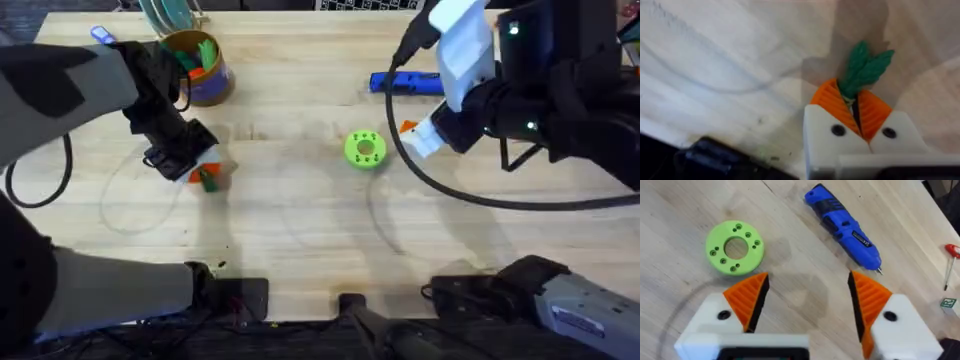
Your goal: Pick up the gripper from the table and insert it into the empty holder that is missing its gripper. Then pick up a screw, insert it into the mounting hole, and use the screwdriver to tighten it. Finally, clean up the table by picking up the vegetable and placing it into the bucket.
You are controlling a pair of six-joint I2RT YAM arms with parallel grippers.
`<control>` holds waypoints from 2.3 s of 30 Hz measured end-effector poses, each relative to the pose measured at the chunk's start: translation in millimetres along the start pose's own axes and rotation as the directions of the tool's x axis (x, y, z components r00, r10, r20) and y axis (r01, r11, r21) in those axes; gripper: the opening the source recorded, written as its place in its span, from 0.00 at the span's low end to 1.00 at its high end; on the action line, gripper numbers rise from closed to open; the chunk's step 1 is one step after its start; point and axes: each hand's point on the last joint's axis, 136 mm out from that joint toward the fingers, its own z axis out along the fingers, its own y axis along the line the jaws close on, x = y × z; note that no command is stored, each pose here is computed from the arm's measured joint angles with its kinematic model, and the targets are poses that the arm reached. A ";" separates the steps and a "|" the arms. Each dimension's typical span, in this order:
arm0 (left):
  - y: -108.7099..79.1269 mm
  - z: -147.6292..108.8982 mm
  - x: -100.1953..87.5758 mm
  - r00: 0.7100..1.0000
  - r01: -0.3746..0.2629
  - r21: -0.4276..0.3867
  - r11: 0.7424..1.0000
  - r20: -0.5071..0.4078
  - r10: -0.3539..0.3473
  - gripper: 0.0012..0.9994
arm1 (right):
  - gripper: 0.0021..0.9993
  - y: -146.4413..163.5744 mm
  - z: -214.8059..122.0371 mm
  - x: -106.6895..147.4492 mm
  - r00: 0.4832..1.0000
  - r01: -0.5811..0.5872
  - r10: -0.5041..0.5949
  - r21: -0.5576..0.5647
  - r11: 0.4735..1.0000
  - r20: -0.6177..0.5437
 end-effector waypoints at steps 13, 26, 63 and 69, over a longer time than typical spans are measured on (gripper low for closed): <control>-57.0 -159.8 -47.8 0.971 -0.050 0.325 0.944 0.237 -0.030 0.02 | 0.95 0.0 0.0 -0.1 1.000 0.000 0.000 0.000 1.000 0.000; -131.2 -162.6 -138.5 0.872 -0.218 0.441 0.871 0.488 -0.029 0.02 | 0.95 0.0 0.0 -0.1 1.000 0.000 0.000 0.000 1.000 0.000; -88.3 -269.3 -2.3 0.565 -0.757 0.195 0.623 0.674 0.476 0.99 | 0.95 -22.5 -103.9 -7.5 0.967 -0.250 0.250 0.004 0.968 -0.039; -49.3 -279.0 61.1 0.389 -0.884 0.082 0.460 0.673 0.629 0.99 | 0.95 -21.3 -110.6 -2.3 0.925 -0.373 0.372 0.008 0.928 -0.069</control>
